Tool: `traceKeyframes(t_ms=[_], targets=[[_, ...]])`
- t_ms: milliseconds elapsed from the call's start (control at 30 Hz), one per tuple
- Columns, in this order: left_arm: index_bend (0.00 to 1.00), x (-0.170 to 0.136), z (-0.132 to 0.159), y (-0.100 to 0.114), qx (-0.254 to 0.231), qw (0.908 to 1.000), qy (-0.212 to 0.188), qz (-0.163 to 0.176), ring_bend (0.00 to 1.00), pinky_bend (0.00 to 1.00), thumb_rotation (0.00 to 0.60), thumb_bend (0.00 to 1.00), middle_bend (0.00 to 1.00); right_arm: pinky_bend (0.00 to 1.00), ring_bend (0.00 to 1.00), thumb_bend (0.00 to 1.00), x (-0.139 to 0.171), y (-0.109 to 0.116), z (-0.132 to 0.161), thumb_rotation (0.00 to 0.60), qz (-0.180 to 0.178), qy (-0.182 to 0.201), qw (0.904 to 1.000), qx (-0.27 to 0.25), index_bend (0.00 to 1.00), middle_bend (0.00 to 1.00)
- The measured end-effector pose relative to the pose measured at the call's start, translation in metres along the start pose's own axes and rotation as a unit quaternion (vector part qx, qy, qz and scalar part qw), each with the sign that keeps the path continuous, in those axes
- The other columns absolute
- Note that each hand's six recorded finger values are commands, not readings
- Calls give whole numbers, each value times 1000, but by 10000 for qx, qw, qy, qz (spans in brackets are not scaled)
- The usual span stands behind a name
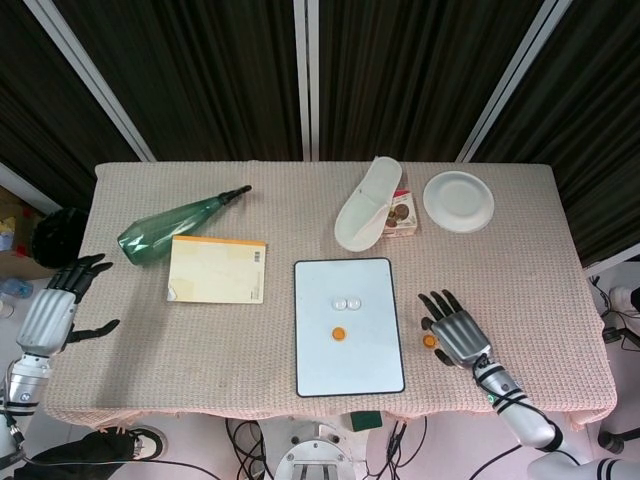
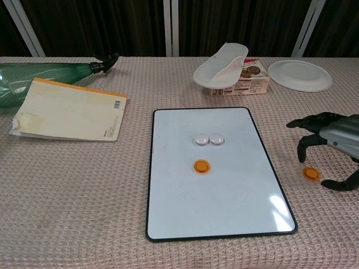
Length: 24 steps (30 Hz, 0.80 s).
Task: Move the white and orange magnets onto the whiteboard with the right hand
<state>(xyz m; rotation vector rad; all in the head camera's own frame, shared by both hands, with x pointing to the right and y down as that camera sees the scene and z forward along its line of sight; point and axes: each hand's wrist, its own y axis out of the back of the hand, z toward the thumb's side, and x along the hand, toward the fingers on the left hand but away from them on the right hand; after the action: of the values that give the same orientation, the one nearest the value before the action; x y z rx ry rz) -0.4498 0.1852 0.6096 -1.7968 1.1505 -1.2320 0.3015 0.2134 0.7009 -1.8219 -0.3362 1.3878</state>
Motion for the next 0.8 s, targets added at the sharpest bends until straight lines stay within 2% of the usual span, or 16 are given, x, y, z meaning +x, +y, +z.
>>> traceKeyframes(t_ms=[300,800], targets=[[172,-1,-1,3,10,10000,14,37,96,150,600,109,108,0,0,286,-3,-4,5,600,50,25,10000,62,450,0],[171,-1,-2,2,16,10000,23,19,96,150,600,109,108,0,0,293,-5,-4,3,600,-41,-73,9999,99,472,0]])
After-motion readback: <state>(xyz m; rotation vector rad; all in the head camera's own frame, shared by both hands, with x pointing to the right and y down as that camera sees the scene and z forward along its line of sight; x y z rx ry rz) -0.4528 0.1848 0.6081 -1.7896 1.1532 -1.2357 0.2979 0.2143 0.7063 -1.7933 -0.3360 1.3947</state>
